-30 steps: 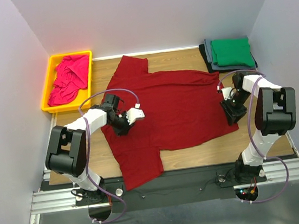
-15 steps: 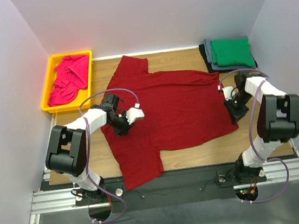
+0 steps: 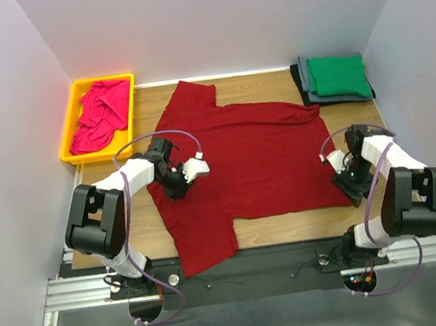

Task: Fold and stack the t-shirts
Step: Flatten the tshirt out

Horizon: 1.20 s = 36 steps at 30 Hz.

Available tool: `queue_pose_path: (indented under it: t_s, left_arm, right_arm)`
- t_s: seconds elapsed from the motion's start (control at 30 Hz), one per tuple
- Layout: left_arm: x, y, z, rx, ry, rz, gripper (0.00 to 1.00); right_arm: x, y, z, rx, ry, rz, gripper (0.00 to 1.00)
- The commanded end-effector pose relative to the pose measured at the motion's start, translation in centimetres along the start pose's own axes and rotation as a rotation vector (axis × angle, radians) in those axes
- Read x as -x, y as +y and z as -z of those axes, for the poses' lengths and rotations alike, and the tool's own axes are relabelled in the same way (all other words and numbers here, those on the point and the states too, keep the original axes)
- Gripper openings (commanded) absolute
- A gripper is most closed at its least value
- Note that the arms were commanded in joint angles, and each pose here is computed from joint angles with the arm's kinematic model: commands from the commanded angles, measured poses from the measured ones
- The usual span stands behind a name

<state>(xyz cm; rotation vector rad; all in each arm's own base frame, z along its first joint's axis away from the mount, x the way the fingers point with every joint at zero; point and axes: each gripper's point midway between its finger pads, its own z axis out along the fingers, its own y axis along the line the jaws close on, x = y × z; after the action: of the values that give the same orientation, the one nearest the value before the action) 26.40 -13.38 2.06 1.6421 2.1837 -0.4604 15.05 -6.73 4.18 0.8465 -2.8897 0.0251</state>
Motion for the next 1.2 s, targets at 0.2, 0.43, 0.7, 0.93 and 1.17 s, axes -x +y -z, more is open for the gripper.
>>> queue_pose_path:
  t_s: [0.2,0.43,0.7,0.93,1.17]
  left_arm:
    - [0.7,0.3,3.5,0.026,-0.036,0.113,0.27]
    - [-2.3,3.7,2.4,0.099,0.052,0.265,0.24]
    - [-8.0,0.3,1.7,0.074,0.247,0.276,0.18]
    - [-10.7,-4.5,4.8,0.063,0.331,0.185,0.15]
    - [-3.9,-1.5,8.4,0.102,0.144,0.104,0.22]
  right_arm:
    - [7.2,-2.4,4.6,0.041,-0.248,-0.056,0.49]
    - [10.1,-2.3,0.9,0.123,-0.273,-0.115,0.47]
    - [6.5,-2.0,-3.2,0.065,-0.134,-0.059,0.46]
    - [1.2,0.9,-1.2,0.051,-0.076,0.094,0.46]
    - [7.4,-0.9,4.2,0.071,-0.304,0.024,0.49]
